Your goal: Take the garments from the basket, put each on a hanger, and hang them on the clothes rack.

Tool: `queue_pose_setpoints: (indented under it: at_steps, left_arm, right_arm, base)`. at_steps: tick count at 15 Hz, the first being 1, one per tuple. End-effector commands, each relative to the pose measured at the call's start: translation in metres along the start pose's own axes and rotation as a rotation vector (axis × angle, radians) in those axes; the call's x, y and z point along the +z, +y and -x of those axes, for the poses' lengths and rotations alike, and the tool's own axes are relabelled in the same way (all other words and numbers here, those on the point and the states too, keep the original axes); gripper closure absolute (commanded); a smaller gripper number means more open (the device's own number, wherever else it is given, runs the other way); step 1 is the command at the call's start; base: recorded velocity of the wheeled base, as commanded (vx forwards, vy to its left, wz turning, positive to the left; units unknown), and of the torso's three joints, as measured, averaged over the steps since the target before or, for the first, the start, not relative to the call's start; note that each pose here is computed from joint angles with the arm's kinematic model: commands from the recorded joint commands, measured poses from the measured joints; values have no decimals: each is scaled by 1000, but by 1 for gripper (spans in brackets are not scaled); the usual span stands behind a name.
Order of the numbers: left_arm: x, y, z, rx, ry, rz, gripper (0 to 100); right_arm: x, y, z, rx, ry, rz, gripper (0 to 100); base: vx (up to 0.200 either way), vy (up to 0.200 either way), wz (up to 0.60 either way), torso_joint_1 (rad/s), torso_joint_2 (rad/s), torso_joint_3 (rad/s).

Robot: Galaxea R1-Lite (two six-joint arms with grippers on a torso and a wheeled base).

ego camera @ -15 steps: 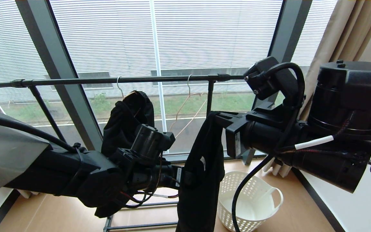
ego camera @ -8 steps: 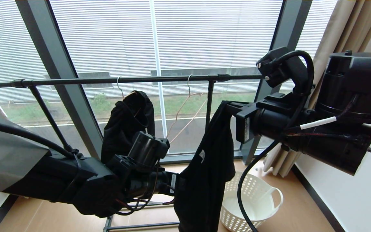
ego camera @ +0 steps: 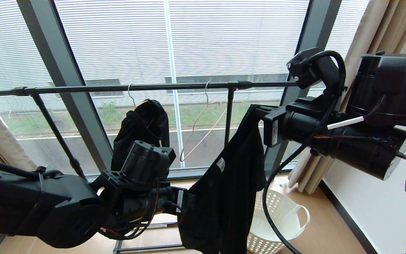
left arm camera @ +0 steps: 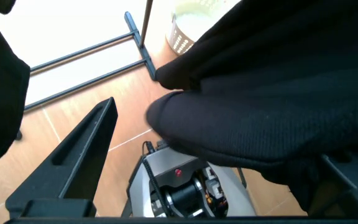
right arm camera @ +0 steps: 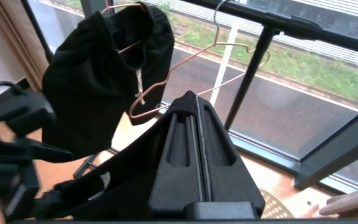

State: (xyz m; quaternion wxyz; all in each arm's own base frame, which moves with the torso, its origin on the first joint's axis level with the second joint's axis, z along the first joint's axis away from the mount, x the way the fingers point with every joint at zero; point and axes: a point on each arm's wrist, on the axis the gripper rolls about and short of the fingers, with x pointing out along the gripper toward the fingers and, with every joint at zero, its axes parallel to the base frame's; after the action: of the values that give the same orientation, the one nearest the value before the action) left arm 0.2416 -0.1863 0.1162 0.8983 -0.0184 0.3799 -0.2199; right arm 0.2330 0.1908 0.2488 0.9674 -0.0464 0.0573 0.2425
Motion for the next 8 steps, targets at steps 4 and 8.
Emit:
queue_pose_setpoints:
  at_steps: [4,8]
  left_arm:
    - [4,0,27,-21,-61,3,100]
    - [6,0,40,-32,-93,5,100]
  right_arm:
    - [-11,-7,-17,-32,39,3,100]
    - [-20,-10,-27,-47,74,14,100]
  base:
    - [0,0,0,0,0,0]
    - [0,0,0,0,0,0]
